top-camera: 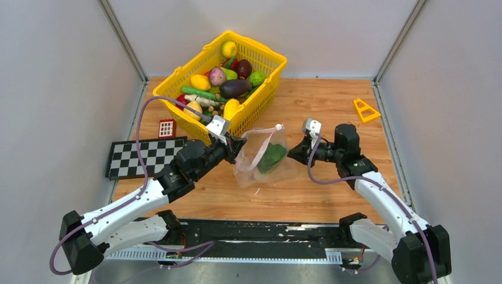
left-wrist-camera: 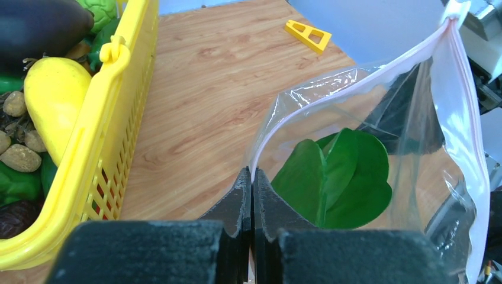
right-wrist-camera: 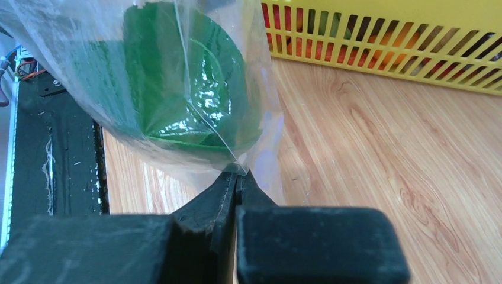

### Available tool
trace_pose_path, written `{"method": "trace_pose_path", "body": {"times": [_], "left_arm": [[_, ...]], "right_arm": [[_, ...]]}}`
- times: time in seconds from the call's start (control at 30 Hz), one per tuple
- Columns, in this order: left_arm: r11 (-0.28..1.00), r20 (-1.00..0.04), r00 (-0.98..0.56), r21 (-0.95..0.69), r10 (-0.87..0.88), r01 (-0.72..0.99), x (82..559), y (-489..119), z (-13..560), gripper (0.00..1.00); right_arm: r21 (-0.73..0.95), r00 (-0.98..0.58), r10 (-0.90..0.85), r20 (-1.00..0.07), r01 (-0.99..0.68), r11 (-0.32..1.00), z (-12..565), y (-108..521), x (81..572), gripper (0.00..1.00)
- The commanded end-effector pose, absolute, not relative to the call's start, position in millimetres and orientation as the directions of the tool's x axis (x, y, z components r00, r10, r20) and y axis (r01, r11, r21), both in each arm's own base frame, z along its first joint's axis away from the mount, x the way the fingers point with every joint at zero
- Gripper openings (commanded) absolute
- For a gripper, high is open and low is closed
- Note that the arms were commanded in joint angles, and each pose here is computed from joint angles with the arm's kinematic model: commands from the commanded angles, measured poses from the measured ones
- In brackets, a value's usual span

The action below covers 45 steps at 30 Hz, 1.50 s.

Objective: Place the food in the zip-top bag and seal the zipper
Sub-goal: Adjust the zipper food storage bag at the center of the board.

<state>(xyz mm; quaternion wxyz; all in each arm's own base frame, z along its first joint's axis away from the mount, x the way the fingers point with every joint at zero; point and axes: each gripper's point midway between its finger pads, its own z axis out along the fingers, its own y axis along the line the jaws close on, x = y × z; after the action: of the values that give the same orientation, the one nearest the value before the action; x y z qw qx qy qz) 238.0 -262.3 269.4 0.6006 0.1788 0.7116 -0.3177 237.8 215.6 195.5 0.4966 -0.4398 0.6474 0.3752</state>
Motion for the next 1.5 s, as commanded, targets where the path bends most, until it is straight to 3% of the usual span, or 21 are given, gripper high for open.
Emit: {"method": "trace_pose_path", "body": {"times": [0.0,0.17,0.33,0.53,0.7,0.9,1.17,1.23,1.27,1.4,1.47], "left_arm": [[0.751,-0.974,-0.146,-0.225,-0.171,0.620,242.3,-252.3,297.9,0.00],[0.772,-0.976,-0.136,-0.219,-0.172,0.596,245.6,-245.0,294.6,0.00],[0.767,-0.974,-0.134,-0.226,-0.183,0.601,245.1,-244.7,293.7,0.00],[0.682,-0.972,-0.154,-0.234,-0.176,0.693,231.2,-262.8,292.5,0.00],[0.525,-0.978,-0.208,-0.164,0.027,0.835,202.9,-287.6,279.6,0.00],[0.409,-0.958,-0.242,-0.162,0.152,0.898,181.8,-296.5,278.0,0.00],[0.424,-0.917,-0.399,-0.359,0.006,0.832,191.1,-318.2,272.4,0.00],[0.432,-0.914,-0.401,-0.384,-0.055,0.816,196.3,-319.4,277.0,0.00],[0.442,-0.911,-0.404,-0.397,-0.083,0.805,198.7,-318.6,276.1,0.00],[0.499,-0.913,-0.379,-0.400,-0.149,0.769,210.8,-311.3,277.6,0.00],[0.507,-0.913,-0.371,-0.404,-0.171,0.761,213.5,-309.9,278.4,0.00]], "right_arm": [[-0.075,0.017,-0.176,-0.984,-0.942,0.327,251.3,215.1,229.7,0.00],[-0.104,0.051,-0.172,-0.984,-0.943,0.316,302.2,211.2,208.1,0.00],[-0.082,0.009,-0.211,-0.977,-0.937,0.338,309.0,206.7,208.1,0.00],[-0.115,-0.047,-0.266,-0.963,-0.819,0.562,298.6,183.0,250.6,0.00],[-0.177,-0.012,-0.260,-0.965,-0.705,0.687,311.8,163.3,273.5,0.00],[-0.196,0.018,-0.261,-0.965,-0.710,0.676,324.1,168.3,283.9,0.00],[-0.110,-0.040,-0.203,-0.978,-0.729,0.676,313.1,181.4,298.1,0.01],[-0.046,-0.083,-0.155,-0.984,-0.727,0.685,312.3,183.5,295.1,0.12],[-0.019,-0.100,-0.132,-0.986,-0.724,0.690,313.0,183.9,292.6,0.28],[0.048,-0.144,-0.081,-0.986,-0.718,0.694,316.1,182.7,279.2,0.46],[0.088,-0.178,-0.044,-0.983,-0.669,0.738,321.8,174.4,279.0,0.63]]}}
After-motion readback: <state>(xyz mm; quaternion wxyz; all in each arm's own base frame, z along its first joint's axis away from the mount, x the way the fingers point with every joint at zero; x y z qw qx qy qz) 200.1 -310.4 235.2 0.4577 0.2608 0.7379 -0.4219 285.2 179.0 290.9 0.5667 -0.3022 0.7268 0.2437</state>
